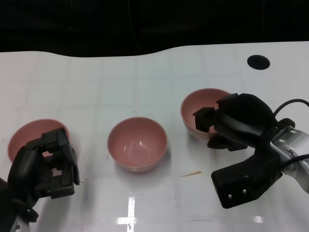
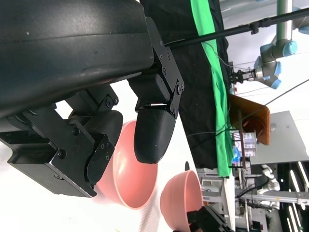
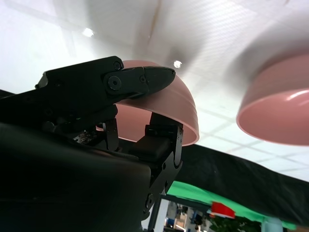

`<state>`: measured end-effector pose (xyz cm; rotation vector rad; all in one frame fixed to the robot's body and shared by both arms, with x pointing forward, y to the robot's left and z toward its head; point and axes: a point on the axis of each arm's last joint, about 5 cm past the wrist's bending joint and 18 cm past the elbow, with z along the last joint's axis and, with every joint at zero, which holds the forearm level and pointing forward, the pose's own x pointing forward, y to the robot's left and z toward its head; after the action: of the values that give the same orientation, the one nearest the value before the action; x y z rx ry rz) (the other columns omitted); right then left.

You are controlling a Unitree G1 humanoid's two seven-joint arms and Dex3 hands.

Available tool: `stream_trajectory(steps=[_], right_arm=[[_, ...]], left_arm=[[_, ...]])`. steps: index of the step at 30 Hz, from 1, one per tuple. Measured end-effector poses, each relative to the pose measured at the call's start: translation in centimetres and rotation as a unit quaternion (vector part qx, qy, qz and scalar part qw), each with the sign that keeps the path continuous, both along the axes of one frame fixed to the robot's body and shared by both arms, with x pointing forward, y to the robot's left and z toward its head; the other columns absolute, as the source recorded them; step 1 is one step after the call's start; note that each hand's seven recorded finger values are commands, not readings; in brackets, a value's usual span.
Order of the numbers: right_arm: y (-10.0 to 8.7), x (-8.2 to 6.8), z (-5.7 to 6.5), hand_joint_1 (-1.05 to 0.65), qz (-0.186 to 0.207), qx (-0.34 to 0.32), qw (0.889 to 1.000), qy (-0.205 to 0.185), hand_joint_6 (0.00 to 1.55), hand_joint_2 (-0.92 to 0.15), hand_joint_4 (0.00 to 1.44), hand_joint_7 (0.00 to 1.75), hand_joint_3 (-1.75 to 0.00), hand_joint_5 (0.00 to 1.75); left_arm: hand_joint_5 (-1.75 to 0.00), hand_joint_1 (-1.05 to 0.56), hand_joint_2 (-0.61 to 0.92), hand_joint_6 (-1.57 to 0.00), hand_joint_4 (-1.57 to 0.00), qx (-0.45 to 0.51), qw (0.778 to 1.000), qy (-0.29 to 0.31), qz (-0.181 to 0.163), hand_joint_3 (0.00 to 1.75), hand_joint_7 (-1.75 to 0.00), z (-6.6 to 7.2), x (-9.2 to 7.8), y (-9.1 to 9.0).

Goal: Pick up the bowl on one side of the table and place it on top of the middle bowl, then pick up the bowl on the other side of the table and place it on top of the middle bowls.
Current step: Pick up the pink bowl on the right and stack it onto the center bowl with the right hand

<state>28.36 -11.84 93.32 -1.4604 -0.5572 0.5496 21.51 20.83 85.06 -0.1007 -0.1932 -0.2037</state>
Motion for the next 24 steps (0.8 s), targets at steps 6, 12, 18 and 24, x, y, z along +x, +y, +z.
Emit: stream_trajectory(steps=[6,12,18,24], right_arm=[[0.1,-0.1,0.4,-0.31,0.009,0.003,1.0,-0.007,0.66,-0.92,0.88,1.34,-0.28,1.75],[0.5,-0.6,2.5,-0.3,0.06,0.01,0.997,-0.044,0.67,-0.91,0.92,1.36,-0.31,1.75],[1.5,-1.0,4.1,-0.29,0.089,0.004,0.995,-0.046,0.69,-0.89,0.95,1.32,-0.35,1.75],[3.1,-0.8,6.3,-0.29,0.129,0.016,0.989,-0.068,0.69,-0.63,0.98,1.5,-0.77,1.75]], left_arm=[[-1.75,0.15,0.49,-0.87,-1.11,0.002,1.0,-0.002,0.0,1.59,-1.75,0.0,0.0,0.0],[-1.75,0.16,0.5,-0.86,-1.1,0.009,1.0,-0.001,-0.004,1.58,-1.75,0.1,0.1,-0.1],[-1.75,0.16,0.49,-0.85,-1.09,0.01,1.0,-0.002,-0.004,1.57,-1.75,0.1,0.1,-0.1],[-1.75,0.17,0.5,-0.89,-1.13,0.005,1.0,0.001,-0.002,1.59,-1.75,0.1,0.2,-0.2]])
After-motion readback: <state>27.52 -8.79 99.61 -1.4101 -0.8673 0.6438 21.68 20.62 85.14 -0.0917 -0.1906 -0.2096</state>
